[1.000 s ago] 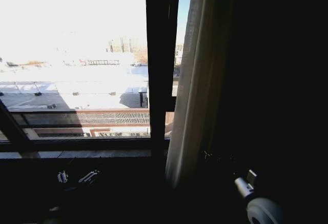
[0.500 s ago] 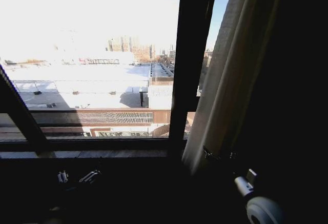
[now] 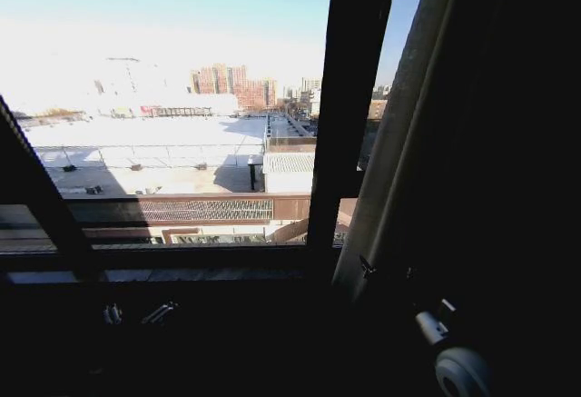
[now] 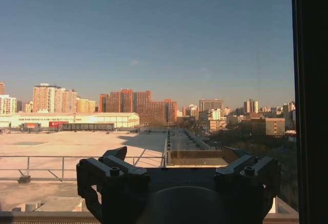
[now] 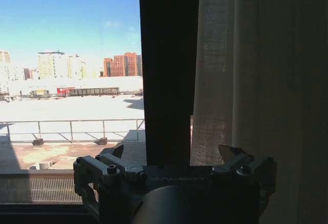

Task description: Open the curtains by pulling them apart, changing their state from closed to fully open.

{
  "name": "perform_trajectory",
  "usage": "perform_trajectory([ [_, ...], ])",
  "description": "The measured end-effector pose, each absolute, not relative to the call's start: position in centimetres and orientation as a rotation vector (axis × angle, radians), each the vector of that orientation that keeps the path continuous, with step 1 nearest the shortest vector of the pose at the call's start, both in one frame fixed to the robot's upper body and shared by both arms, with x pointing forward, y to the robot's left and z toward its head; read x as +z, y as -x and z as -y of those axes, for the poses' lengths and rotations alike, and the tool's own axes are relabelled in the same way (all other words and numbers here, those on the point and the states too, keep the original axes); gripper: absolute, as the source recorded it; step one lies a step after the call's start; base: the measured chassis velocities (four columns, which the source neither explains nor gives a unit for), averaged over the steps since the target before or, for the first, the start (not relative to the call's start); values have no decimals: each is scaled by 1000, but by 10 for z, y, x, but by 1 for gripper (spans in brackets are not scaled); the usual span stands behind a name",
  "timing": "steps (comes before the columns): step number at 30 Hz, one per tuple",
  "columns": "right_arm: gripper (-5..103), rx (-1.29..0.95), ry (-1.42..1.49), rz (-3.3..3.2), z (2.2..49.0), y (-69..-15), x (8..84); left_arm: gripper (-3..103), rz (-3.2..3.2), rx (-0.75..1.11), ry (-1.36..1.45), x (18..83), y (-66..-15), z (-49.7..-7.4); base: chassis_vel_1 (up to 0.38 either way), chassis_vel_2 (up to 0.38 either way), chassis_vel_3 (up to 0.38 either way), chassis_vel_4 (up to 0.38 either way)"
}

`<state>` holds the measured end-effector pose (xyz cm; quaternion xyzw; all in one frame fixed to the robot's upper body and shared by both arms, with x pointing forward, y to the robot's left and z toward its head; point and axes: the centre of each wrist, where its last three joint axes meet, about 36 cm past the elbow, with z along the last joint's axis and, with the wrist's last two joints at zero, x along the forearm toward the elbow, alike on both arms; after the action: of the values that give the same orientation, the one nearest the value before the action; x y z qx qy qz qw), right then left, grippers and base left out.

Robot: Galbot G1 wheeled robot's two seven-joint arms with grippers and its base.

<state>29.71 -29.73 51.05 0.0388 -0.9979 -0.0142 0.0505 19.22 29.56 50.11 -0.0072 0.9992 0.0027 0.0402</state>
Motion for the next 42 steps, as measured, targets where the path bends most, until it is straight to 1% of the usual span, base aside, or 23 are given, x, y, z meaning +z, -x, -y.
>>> perform_trajectory([
  [15, 100, -47, -92, 3037, 299, -303, 508, 100, -3061, 8, 24, 500, -192, -296, -80, 86, 65, -93],
  [18, 100, -37, 28, 3036, 310, -329, 497, 100, -3064, 11, 22, 501, -191, -295, -12, 8, 24, -4],
  [20, 100, -34, 49, 3035, 312, -334, 496, 100, -3065, 12, 21, 501, -191, -295, 0, 0, 0, 0],
  [22, 100, -21, 140, 3033, 324, -355, 490, 100, -3068, 21, 17, 502, -190, -295, 0, 0, 0, 0],
  [25, 100, -13, 182, 3027, 331, -368, 487, 100, -3069, 26, 17, 503, -189, -295, 0, 0, 0, 0],
  [26, 100, -1, 216, 3026, 339, -383, 485, 100, -3069, 30, 17, 504, -188, -295, 0, 0, 0, 0],
  [28, 100, 1, 220, 3026, 340, -386, 485, 100, -3069, 31, 17, 505, -188, -295, 0, 0, 0, 0],
  [33, 100, 26, 283, 3042, 356, -435, 491, 100, -3070, 40, 17, 506, -187, -294, 0, 0, 0, 0],
  [40, 100, 37, 306, 3050, 364, -465, 496, 100, -3073, 44, 15, 506, -187, -294, 0, 0, 0, 0],
  [41, 102, 39, 306, 3051, 364, -469, 496, 100, -3074, 44, 15, 506, -187, -294, 0, 0, 0, 0],
  [42, 98, 39, 310, 3049, 365, -474, 496, 100, -3074, 45, 17, 506, -187, -294, 0, 0, 0, 0],
])
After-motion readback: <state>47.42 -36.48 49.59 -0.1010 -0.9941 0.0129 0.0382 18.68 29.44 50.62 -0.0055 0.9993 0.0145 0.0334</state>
